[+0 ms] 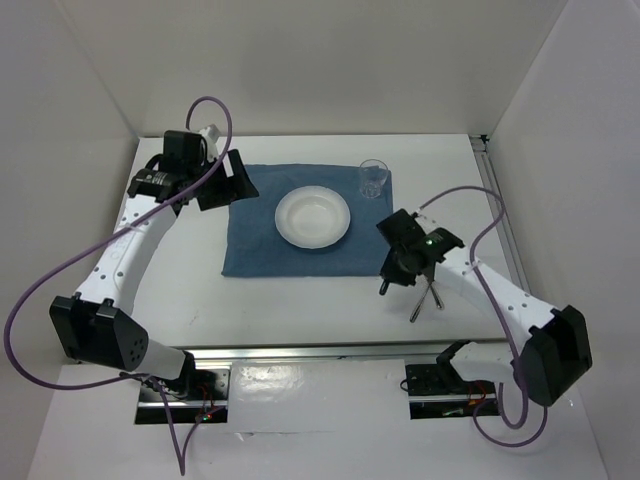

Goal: Set the dinner table for one person

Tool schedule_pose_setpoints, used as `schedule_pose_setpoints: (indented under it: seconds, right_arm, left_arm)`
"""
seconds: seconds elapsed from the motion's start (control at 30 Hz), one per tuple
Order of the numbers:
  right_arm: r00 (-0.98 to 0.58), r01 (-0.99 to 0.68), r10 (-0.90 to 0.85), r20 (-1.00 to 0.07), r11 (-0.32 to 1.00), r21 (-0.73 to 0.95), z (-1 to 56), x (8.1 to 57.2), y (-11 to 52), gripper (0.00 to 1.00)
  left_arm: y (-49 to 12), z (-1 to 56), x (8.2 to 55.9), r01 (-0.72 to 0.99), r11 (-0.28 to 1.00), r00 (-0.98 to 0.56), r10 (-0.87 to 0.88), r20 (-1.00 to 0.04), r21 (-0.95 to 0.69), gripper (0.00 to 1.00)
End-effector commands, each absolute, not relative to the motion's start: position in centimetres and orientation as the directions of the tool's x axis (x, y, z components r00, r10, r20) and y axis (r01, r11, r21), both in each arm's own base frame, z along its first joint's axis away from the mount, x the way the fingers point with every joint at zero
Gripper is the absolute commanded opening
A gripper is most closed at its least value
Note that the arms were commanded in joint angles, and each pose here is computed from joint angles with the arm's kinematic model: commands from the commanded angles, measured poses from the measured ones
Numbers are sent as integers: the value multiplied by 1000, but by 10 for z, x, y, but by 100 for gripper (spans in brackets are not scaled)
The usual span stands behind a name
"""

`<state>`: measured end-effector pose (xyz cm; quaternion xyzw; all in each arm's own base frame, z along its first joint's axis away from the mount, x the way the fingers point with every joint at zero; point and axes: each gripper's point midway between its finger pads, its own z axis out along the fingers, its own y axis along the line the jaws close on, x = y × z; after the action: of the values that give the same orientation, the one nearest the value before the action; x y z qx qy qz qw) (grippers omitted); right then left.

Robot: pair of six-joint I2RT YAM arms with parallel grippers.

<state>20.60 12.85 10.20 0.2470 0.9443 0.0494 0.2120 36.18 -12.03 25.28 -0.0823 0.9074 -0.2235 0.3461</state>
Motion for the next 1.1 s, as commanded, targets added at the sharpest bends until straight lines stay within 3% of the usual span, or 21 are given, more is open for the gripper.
schedule_pose_setpoints:
  seconds: [0.0, 0.17, 0.3, 0.53, 0.8, 0.87, 0.97, 1.07]
  right_arm:
    - [-822, 239, 297, -486, 954, 179, 117, 257, 145, 0]
    - [-851, 48, 118, -511, 988, 148, 113, 318, 182, 0]
    - [-852, -11, 70, -519, 988, 151, 107, 351, 189, 0]
    - [-854, -6, 67, -516, 990, 140, 75, 395, 178, 0]
    - [-864, -36, 38, -502, 990, 137, 49, 408, 178, 0]
    - [-865, -36, 38, -501, 990, 137, 48, 410, 179, 4]
    - [-879, -24, 41, -476, 991, 130, 50, 405, 177, 17]
    - [-872, -2, 57, -487, 993, 119, 62, 404, 173, 46]
  left_arm:
    - [-123, 265, 369, 34, 887, -729, -294, -619, -461, 91]
    - [-120, 268, 363, 28, 890, -727, -295, -620, -456, 91]
    - [-118, 270, 361, 28, 896, -722, -289, -628, -443, 91]
    - [-117, 272, 358, 28, 896, -722, -289, -628, -443, 91]
    - [-117, 272, 358, 21, 893, -723, -297, -624, -449, 91]
    - [-117, 272, 358, 21, 893, -723, -297, -624, -449, 91]
    - [-117, 272, 358, 21, 893, -723, -297, -624, -449, 91]
    - [-117, 272, 358, 21, 893, -723, -297, -624, -449, 91]
